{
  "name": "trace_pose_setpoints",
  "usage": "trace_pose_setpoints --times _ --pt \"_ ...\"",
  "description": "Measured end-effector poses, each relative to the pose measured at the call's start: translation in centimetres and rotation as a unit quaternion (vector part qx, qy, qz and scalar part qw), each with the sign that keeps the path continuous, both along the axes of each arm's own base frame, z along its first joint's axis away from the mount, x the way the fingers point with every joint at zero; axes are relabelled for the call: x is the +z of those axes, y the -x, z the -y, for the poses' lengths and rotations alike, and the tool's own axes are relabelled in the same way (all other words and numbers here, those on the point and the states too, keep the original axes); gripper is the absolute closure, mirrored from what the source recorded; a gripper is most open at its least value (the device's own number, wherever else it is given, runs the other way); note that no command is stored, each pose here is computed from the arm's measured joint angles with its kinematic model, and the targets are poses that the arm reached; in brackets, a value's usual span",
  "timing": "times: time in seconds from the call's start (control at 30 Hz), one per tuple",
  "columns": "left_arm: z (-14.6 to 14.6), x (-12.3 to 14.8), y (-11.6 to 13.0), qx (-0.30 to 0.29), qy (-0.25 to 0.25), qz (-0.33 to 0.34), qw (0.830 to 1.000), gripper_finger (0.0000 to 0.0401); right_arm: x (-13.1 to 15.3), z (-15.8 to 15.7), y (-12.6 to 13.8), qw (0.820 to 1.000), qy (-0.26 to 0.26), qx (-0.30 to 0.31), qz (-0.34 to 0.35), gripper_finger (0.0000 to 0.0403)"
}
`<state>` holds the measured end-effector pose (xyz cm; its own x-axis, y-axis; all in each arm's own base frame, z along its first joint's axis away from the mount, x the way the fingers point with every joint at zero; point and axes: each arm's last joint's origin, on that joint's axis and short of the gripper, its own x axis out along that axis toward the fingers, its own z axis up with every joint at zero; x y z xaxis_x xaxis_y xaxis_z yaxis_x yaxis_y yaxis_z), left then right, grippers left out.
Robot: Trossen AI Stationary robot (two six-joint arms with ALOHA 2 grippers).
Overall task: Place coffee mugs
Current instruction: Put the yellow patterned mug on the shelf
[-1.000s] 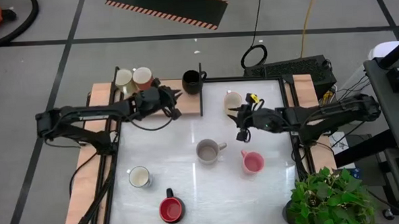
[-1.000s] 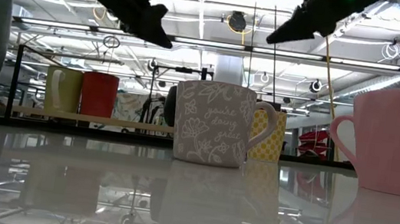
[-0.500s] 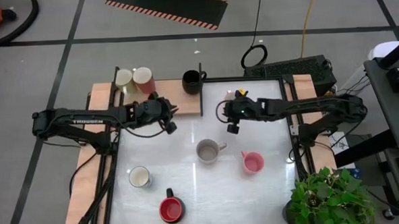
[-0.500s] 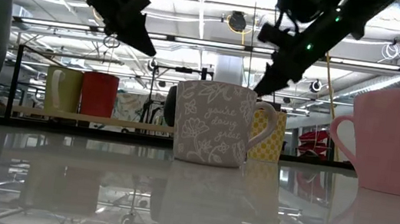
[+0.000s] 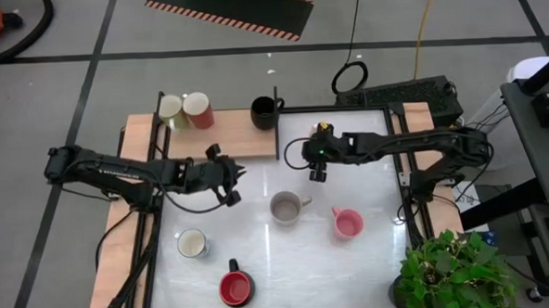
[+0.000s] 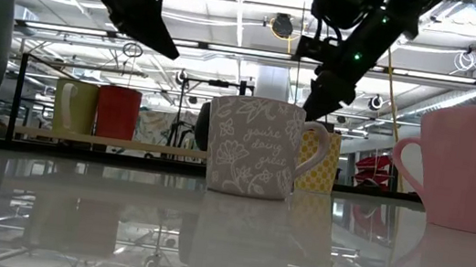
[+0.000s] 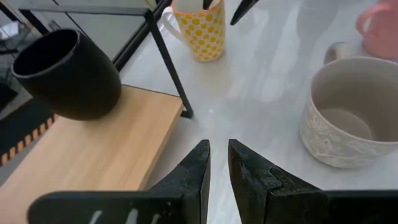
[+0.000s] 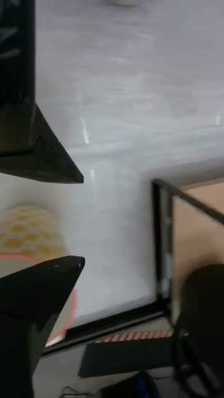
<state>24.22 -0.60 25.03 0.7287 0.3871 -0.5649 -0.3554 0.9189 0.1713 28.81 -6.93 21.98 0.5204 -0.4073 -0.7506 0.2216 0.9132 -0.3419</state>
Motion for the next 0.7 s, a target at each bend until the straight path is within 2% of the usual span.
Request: trace_pose_setpoints --times 0.17,0.37,0.53,0.7 --pt "0.4 0.0 0.0 -0.012 -0.012 -0.004 1.0 0.0339 0.3 0.1 1.0 0.999 -0.007 -0.042 -0.028 0.0207" --pt "0.2 0.1 0.0 -0.016 -0.027 -0.006 0.999 0.0339 -0.4 0.7 1.7 0.996 -0.018 -0.065 -0.051 0.0216" --pt "-0.1 0.3 -0.2 -0.014 -0.038 0.004 0.999 0.0339 -1.7 1.4 2.7 0.994 -0.022 -0.081 -0.073 0.0247" --pt "-0.2 0.8 -0.6 -0.023 -0.055 0.027 0.998 0.0339 -2.2 1.7 3.1 0.993 -0.019 -0.075 -0.089 0.0302"
